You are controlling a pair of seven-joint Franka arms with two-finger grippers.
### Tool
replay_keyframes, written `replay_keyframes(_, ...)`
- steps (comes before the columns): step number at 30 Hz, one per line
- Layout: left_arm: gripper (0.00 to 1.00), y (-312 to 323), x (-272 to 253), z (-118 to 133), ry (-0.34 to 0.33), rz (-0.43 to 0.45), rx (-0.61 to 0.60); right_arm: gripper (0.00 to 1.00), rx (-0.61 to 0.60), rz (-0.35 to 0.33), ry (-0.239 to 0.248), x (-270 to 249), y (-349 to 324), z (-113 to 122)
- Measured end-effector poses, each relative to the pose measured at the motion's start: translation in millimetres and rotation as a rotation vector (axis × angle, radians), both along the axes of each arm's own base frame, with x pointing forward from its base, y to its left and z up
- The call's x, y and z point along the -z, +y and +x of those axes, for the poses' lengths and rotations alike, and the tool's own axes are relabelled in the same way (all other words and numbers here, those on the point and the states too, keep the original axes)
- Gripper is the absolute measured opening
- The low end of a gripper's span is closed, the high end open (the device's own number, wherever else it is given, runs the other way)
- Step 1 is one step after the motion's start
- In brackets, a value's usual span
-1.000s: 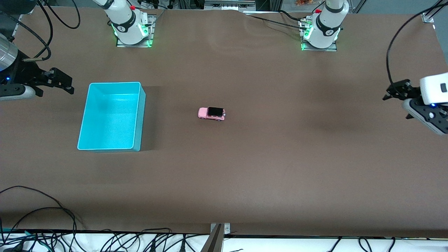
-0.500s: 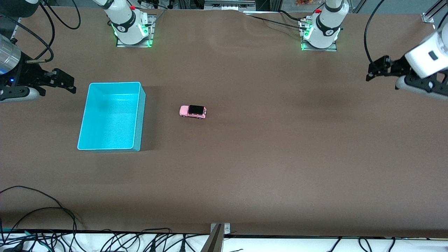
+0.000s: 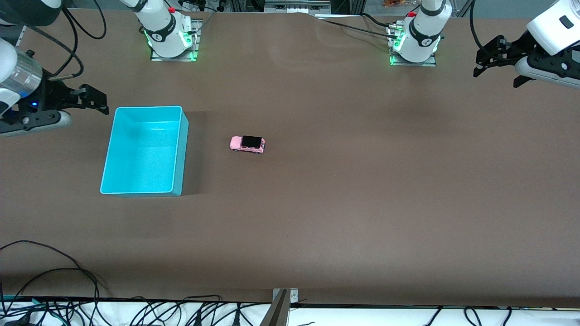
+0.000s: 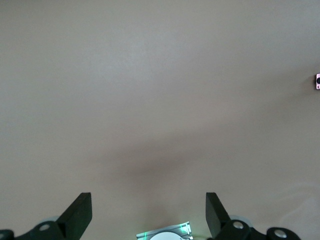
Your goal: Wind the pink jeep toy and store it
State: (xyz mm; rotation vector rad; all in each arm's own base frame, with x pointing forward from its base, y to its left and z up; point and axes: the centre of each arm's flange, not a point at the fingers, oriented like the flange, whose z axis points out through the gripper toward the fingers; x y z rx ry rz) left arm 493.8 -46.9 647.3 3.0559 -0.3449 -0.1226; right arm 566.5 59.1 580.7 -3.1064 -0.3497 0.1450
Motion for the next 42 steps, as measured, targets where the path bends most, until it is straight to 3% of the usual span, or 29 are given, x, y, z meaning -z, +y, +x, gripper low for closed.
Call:
replay_keyframes(17,1.00,5,9,3,0.045,0.010,-0.084,1.00,-0.359,0.004,0.074,60,183,-22)
replay_keyframes(27,1.00,19,-2,17,-0.014,0.007,-0.179,1.00,-0.688,0.076,0.077,132,246,-14)
replay_keyframes(33,1.00,19,5,24,-0.011,0.016,-0.179,1.00,-0.889,0.122,0.087,180,270,-13)
replay_keyframes(42,1.00,15,8,30,-0.014,0.015,-0.172,1.00,-1.033,0.160,0.049,258,291,-40)
